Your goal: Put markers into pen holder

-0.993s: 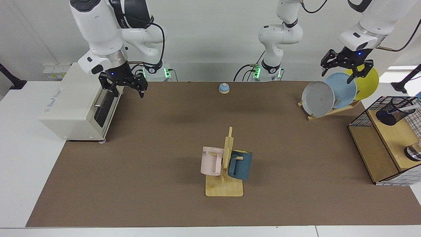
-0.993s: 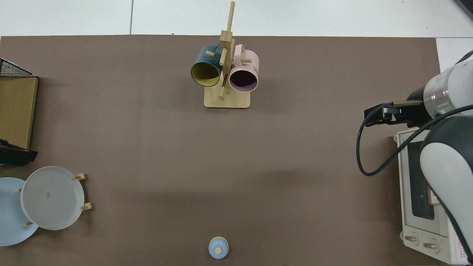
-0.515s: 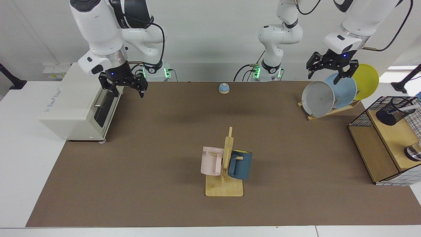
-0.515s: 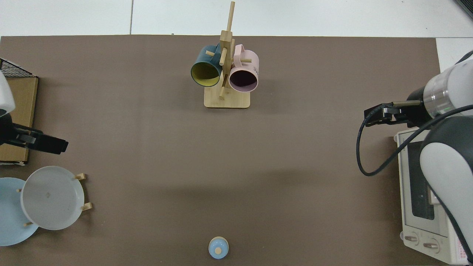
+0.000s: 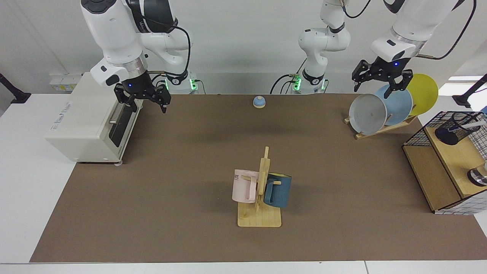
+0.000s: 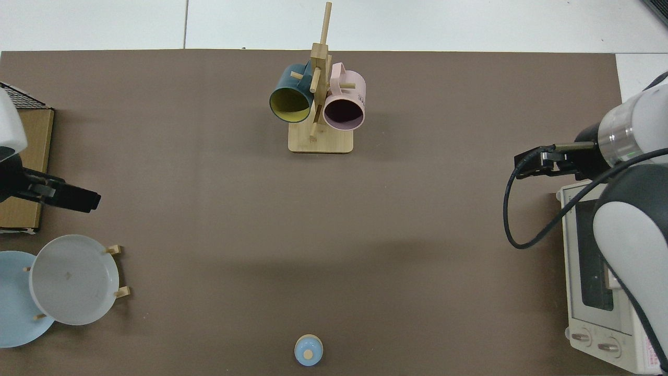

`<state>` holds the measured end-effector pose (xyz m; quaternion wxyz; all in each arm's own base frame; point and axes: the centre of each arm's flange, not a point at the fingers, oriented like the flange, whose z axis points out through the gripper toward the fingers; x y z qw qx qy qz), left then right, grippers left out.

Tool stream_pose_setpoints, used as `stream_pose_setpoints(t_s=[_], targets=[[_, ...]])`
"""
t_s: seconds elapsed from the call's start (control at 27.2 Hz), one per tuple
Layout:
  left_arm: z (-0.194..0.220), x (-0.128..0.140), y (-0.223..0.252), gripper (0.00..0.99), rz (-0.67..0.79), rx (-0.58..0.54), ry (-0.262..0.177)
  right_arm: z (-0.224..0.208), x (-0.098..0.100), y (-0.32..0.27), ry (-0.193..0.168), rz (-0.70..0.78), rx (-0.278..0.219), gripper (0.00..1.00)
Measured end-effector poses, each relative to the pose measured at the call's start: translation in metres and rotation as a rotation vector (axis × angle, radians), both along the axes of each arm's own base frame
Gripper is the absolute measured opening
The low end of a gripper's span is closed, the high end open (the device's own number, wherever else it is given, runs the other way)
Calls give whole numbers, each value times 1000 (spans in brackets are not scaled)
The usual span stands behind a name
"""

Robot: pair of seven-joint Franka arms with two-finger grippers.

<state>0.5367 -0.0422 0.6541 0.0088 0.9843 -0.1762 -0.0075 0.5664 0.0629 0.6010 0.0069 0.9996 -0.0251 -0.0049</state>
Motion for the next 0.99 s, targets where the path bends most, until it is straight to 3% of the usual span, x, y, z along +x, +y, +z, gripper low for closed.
stream_pose_setpoints(t_s=[0.44, 0.99], targets=[[0, 1, 9, 991, 152, 2, 4, 0, 0, 0, 0, 0, 0, 1000], [-2, 3, 13, 991, 176, 2, 4, 0, 0, 0, 0, 0, 0, 1000]])
